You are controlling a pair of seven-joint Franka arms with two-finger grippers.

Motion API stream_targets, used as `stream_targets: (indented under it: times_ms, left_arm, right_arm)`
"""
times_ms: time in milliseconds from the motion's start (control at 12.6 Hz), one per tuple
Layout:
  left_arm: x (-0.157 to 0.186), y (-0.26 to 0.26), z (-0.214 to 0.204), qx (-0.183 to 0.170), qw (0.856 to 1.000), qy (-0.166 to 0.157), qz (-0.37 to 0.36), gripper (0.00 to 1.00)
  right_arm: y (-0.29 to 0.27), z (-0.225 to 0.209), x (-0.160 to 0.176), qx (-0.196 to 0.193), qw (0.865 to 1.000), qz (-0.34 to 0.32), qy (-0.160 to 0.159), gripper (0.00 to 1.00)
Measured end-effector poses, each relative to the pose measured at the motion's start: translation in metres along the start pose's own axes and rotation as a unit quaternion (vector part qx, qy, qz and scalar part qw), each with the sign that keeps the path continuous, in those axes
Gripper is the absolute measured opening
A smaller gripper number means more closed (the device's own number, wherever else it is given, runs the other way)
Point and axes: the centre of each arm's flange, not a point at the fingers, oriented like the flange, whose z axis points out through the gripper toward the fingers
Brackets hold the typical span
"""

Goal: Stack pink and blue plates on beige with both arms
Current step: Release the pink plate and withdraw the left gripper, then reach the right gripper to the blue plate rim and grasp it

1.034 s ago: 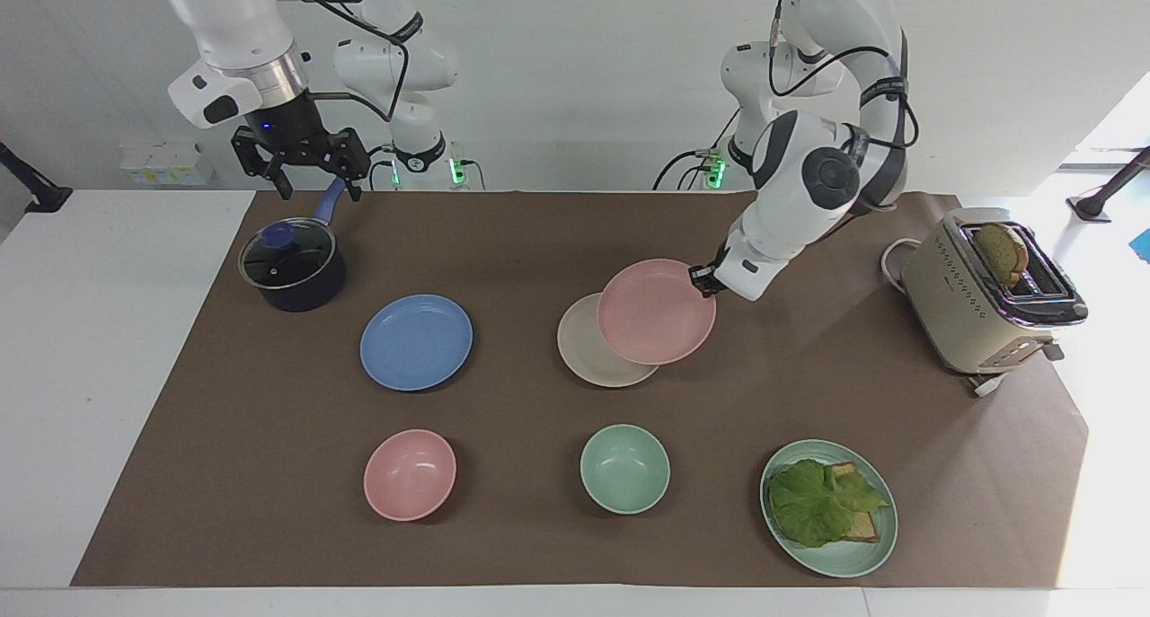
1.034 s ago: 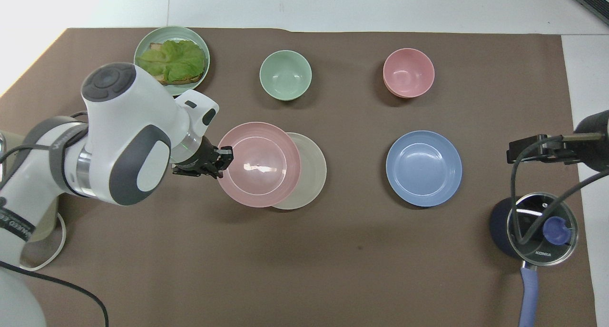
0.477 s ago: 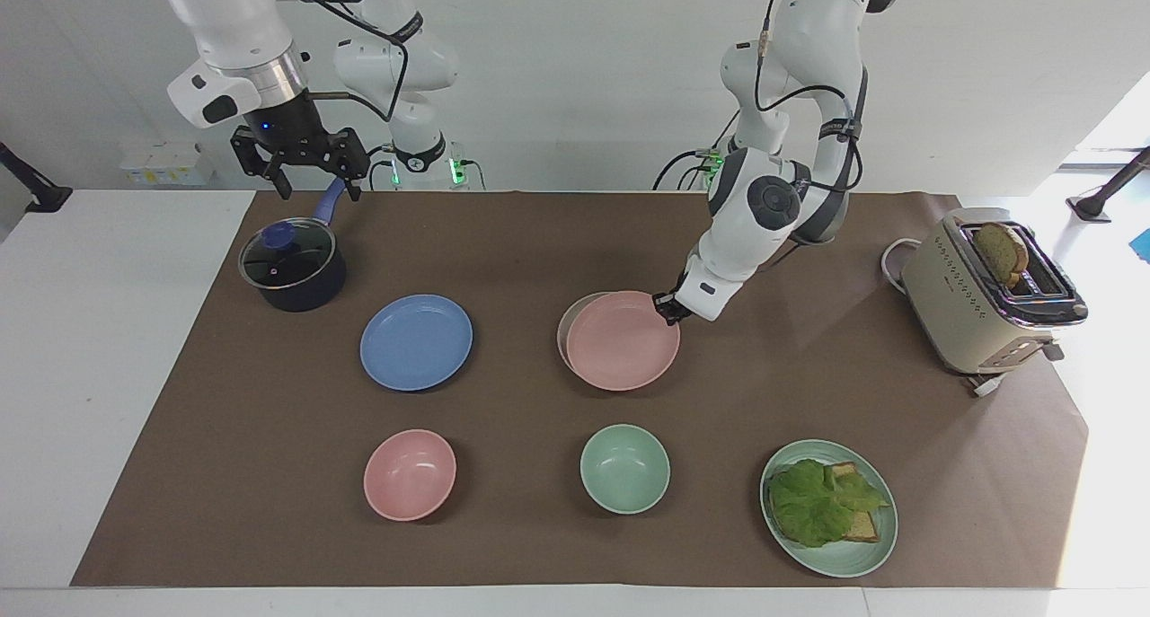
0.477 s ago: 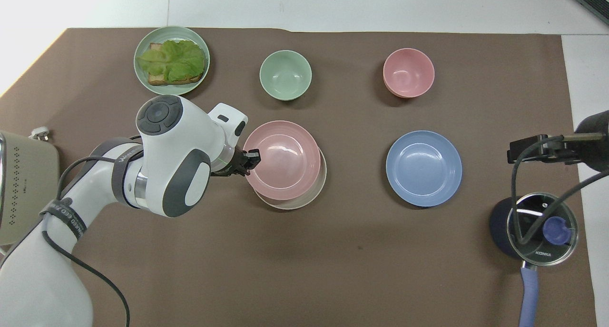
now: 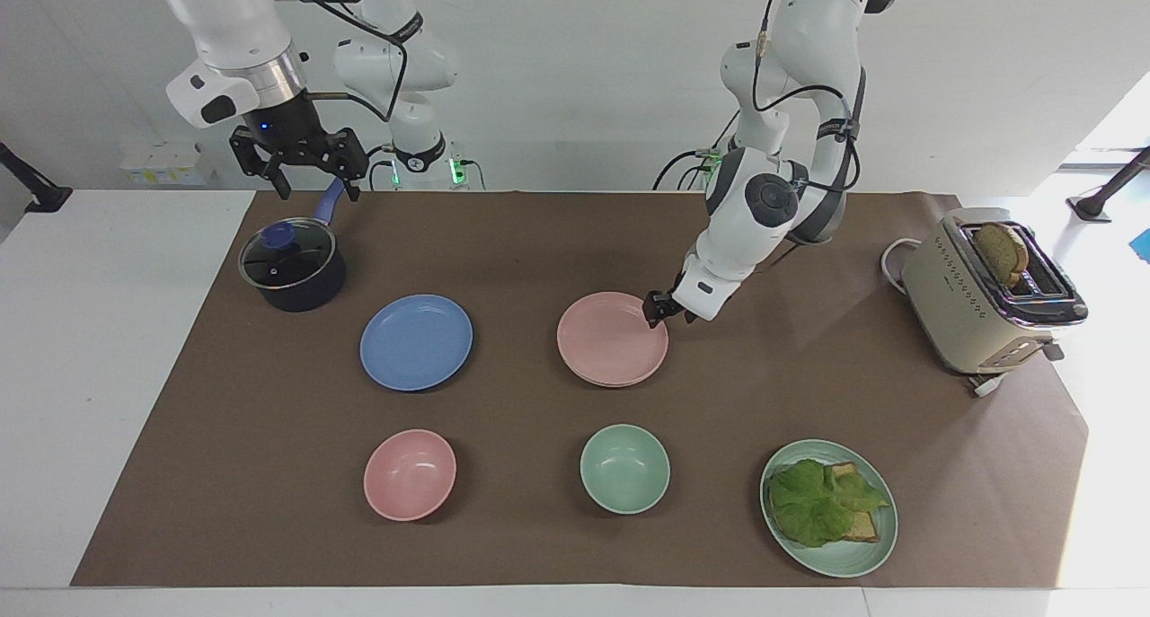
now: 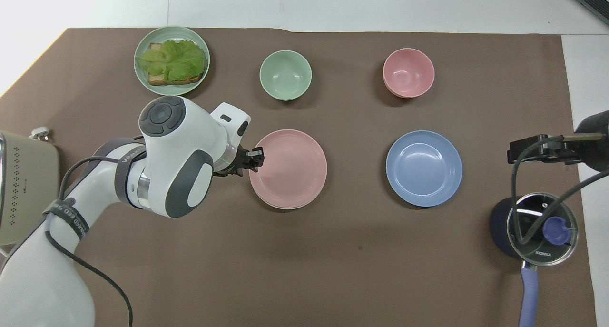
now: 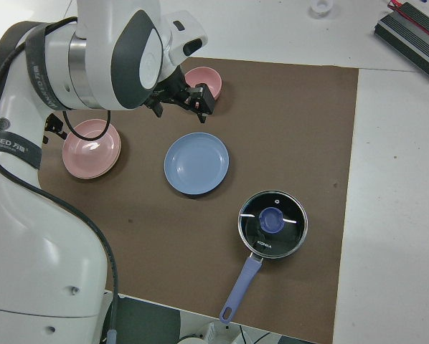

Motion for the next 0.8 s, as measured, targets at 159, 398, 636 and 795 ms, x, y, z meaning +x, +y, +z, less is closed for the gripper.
stream_targets:
  times_ms: [159, 398, 636, 795]
  left_arm:
    - [0.019, -0.017, -0.022, 0.018, 0.999, 0.028, 0.004, 1.0]
    - [0.051, -0.058, -0.077, 0.065, 0.994, 0.076, 0.041, 1.0]
    - [0.072, -0.118, -0.143, 0.081, 0.987, 0.084, 0.112, 1.0]
    - [0.073, -0.147, -0.184, 0.091, 0.985, 0.076, 0.126, 1.0]
  right_arm:
    - [0.002, 0.0, 0.0, 0.0, 1.0, 0.002, 0.0, 1.0]
    - [0.005, 0.004, 0.008, 0.002, 1.0, 0.005, 0.027, 1.0]
    - [0.008, 0.049, 0.025, 0.004, 0.999, 0.009, 0.047, 1.0]
    - [0.008, 0.093, 0.04, 0.004, 0.999, 0.008, 0.042, 1.0]
